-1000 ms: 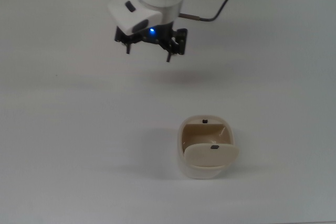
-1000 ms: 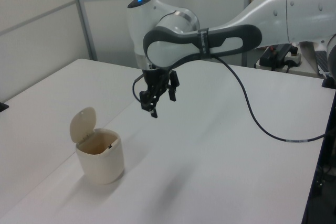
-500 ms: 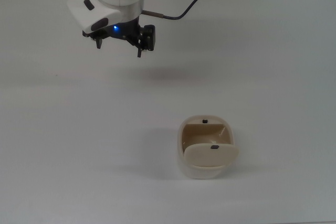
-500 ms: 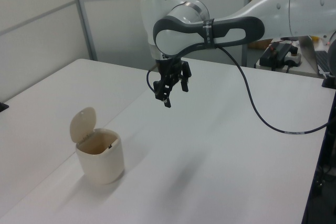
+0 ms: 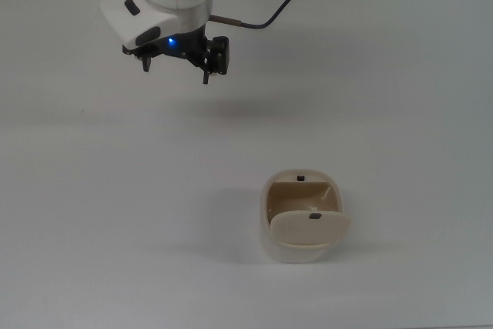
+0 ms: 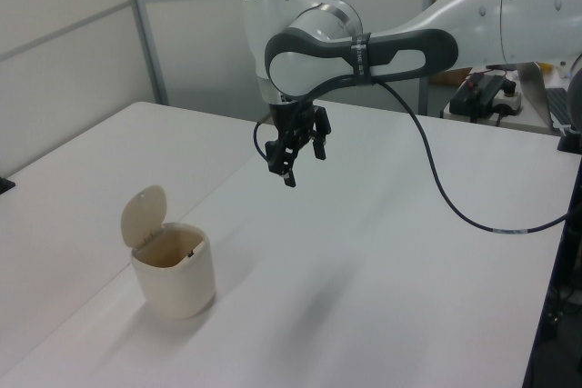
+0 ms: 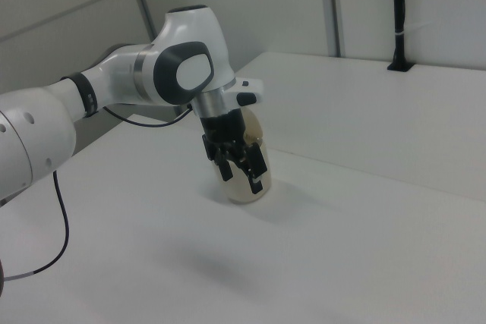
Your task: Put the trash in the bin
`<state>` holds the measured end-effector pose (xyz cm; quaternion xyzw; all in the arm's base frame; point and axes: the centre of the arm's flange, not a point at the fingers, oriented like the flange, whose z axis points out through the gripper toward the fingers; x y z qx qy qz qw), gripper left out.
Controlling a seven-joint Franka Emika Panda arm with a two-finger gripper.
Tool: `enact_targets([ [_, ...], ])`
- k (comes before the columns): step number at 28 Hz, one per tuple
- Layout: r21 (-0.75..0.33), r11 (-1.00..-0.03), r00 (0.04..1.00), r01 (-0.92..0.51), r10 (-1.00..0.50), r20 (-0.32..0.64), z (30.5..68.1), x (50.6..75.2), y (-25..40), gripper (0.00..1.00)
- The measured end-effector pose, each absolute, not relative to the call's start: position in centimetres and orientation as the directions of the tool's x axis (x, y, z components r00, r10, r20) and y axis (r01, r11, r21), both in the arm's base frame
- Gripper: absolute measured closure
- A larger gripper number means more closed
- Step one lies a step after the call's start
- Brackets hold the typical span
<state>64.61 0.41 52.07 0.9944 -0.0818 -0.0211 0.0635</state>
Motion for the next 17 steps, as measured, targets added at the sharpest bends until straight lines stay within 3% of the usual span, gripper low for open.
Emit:
enact_targets([
  [17,0.121,-0.98,0.986,-0.159,-0.165,-0.035,52.01,64.59,0.61,0.0],
])
